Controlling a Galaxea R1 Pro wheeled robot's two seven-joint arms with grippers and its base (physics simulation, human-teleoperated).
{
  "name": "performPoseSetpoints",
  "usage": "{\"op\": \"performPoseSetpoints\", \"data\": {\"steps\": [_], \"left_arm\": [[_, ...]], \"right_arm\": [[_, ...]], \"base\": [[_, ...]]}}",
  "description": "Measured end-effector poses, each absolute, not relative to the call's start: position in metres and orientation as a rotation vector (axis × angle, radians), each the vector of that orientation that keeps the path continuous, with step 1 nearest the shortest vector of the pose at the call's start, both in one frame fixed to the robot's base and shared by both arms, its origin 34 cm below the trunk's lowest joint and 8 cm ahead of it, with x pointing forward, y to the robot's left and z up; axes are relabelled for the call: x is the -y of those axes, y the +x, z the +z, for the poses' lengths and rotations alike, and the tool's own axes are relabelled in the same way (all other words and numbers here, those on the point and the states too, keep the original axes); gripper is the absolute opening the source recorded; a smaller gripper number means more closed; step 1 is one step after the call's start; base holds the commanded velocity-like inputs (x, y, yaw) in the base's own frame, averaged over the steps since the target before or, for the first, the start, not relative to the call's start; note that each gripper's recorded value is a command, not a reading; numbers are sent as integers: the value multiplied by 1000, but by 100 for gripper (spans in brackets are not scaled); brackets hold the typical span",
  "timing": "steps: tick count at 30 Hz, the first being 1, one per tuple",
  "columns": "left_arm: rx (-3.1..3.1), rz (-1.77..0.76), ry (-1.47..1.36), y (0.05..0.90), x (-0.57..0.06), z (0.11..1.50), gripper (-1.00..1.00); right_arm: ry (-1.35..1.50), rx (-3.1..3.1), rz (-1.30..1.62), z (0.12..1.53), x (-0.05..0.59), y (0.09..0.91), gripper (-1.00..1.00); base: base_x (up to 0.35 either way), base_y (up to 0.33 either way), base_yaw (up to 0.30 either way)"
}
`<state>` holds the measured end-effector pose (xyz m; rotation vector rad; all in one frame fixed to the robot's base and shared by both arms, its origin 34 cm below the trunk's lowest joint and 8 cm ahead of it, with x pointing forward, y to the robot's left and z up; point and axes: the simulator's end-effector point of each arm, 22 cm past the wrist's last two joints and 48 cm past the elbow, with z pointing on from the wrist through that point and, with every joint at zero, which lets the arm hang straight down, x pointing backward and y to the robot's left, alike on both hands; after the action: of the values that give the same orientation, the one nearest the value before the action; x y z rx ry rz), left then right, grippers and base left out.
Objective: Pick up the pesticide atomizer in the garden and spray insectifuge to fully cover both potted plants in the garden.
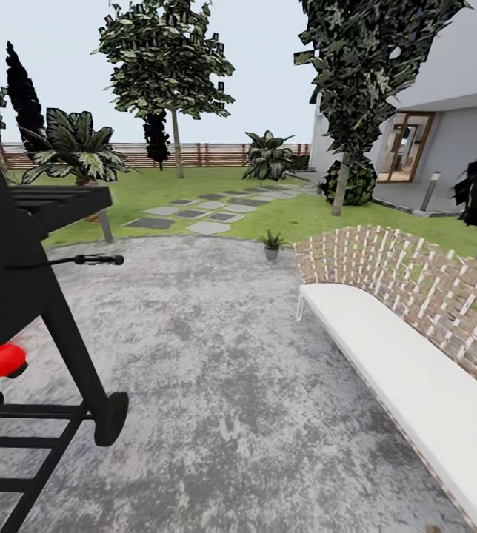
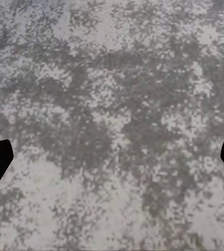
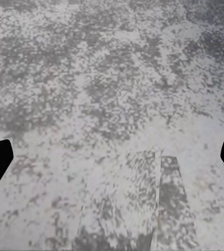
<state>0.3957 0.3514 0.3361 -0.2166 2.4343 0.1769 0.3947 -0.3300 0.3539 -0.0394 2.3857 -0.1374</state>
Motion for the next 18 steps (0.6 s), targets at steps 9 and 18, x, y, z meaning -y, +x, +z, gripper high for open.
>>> {"op": "performPoseSetpoints", "data": {"steps": [9,18], "left_arm": [[-2436,174,-217,395,-350,336,100],[-2434,176,-217,396,-351,336,100]], "right_arm": [[-40,-2386,-137,354,330,395,100],[-42,-2386,-135,354,329,395,100]], "base": [[340,-46,18],[340,-60,0]]}}
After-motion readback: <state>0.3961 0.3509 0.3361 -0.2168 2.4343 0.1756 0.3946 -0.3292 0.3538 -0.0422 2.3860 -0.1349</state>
